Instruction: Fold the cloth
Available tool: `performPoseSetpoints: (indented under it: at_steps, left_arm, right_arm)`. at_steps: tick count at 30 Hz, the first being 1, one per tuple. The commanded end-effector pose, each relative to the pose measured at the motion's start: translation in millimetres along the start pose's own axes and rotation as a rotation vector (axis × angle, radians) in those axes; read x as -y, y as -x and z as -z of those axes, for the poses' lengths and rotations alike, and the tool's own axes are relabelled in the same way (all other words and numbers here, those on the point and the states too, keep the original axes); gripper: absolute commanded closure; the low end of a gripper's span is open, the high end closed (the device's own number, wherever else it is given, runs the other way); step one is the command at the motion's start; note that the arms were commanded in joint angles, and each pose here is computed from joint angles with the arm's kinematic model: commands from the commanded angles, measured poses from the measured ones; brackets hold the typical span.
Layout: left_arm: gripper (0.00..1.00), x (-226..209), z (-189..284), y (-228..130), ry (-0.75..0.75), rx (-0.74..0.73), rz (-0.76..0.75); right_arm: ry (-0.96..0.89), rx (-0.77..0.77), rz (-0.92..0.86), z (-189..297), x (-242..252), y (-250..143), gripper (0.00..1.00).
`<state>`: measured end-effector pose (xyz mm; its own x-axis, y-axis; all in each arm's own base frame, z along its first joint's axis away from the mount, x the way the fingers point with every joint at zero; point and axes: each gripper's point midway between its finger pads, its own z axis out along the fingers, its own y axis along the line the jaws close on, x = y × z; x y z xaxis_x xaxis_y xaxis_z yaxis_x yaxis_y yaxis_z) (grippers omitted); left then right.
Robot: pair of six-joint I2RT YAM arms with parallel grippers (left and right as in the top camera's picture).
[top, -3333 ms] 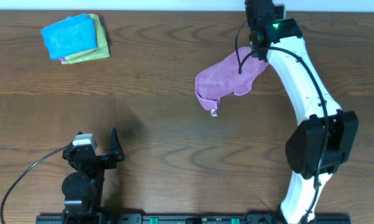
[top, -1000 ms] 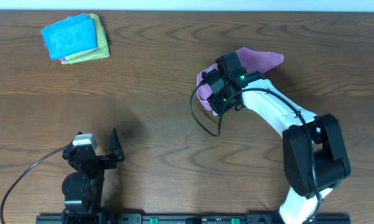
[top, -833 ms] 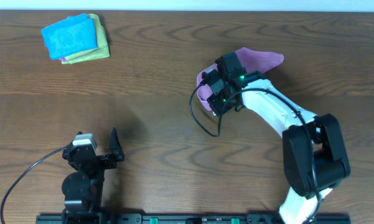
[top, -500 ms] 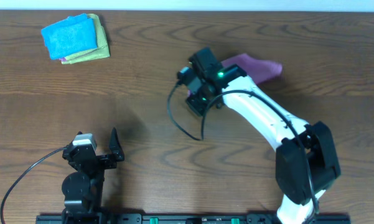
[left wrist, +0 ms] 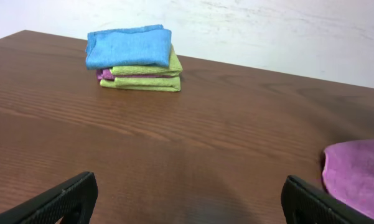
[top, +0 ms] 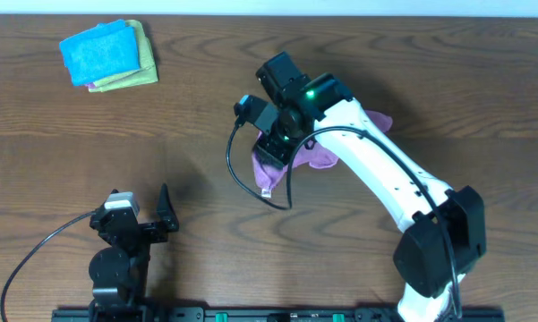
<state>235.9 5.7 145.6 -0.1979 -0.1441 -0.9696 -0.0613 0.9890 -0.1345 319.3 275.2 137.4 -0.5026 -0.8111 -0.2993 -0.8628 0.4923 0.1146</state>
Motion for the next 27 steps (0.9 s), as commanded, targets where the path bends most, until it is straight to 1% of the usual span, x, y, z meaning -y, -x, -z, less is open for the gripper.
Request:
performPoseSetpoints:
  at_steps: [1,2,4,6,7,8,9,11,13,14,16,18,19,23,24,26,27]
  left_arm:
    - [0.05,-4.2,-2.9,-14.3,0.015,-0.032,-0.007]
    - [0.04,-4.2,-2.9,-14.3,0.015,-0.032,-0.007]
    - [0.05,-4.2,-2.9,-14.3,0.015,-0.032,-0.007]
    - [0.05,-4.2,-2.9,-14.3,0.015,-0.032,-0.007]
    - [0.05,-4.2,-2.9,-14.3,0.015,-0.032,-0.007]
    - [0.05,-4.2,-2.9,-14.3,0.015,-0.032,-0.007]
    - [0.05,-4.2,-2.9,-14.3,0.015,-0.032,-0.007]
    - [0.05,-4.2,-2.9,-14.3,0.015,-0.032,-0.007]
    - [0.05,-4.2,-2.9,-14.3,0.015,-0.032,-0.007]
    - [0.04,-4.2,-2.9,-14.3,0.015,-0.032,-0.007]
    - [0.04,-4.2,-2.9,-14.3,0.015,-0.032,-0.007]
    - [0.04,-4.2,-2.9,-14.3,0.015,-0.032,-0.007]
    - [0.04,-4.2,-2.9,-14.3,0.015,-0.032,-0.007]
    - [0.05,-4.2,-2.9,-14.3,0.015,-0.032,-0.007]
    - [0.05,-4.2,-2.9,-14.3,0.015,-0.032,-0.007]
    - [0.05,-4.2,-2.9,-14.3,0.015,-0.032,-0.007]
    - [0.05,-4.2,-2.9,-14.3,0.015,-0.032,-0.007]
  right_arm:
    - [-0.085,-0.058,0.049,3.0,12.5,-7.9,0.20]
    - [-0.144,-0.097,0.040,4.8,22.9,-15.5,0.27]
    - [-0.251,-0.156,-0.006,10.5,42.9,-28.6,0.34]
    - [-0.289,-0.196,-0.054,14.2,53.4,-41.1,0.38]
    - [-0.285,-0.213,-0.084,14.0,56.9,-48.7,0.39]
    - [-0.282,-0.235,-0.129,12.2,62.9,-60.0,0.44]
    - [-0.278,-0.251,-0.184,9.4,69.2,-71.4,0.45]
    - [-0.242,-0.264,-0.283,3.4,76.9,-89.7,0.46]
    - [-0.131,-0.239,-0.385,-3.5,77.6,-105.2,0.46]
    - [-0.112,-0.234,-0.447,-3.9,82.1,-115.7,0.46]
    - [-0.109,-0.221,-0.530,0.9,88.8,-131.3,0.44]
    - [-0.092,-0.176,-0.563,11.3,86.8,-136.6,0.42]
    - [-0.098,-0.154,-0.569,19.2,85.3,-138.6,0.41]
    - [-0.160,-0.035,-0.549,49.0,68.1,-149.1,0.30]
    - [-0.170,-0.014,-0.547,49.9,60.2,-157.3,0.28]
    - [-0.178,0.037,-0.620,42.3,48.3,-171.1,0.21]
    - [-0.138,0.097,-0.654,34.3,40.1,-168.5,0.19]
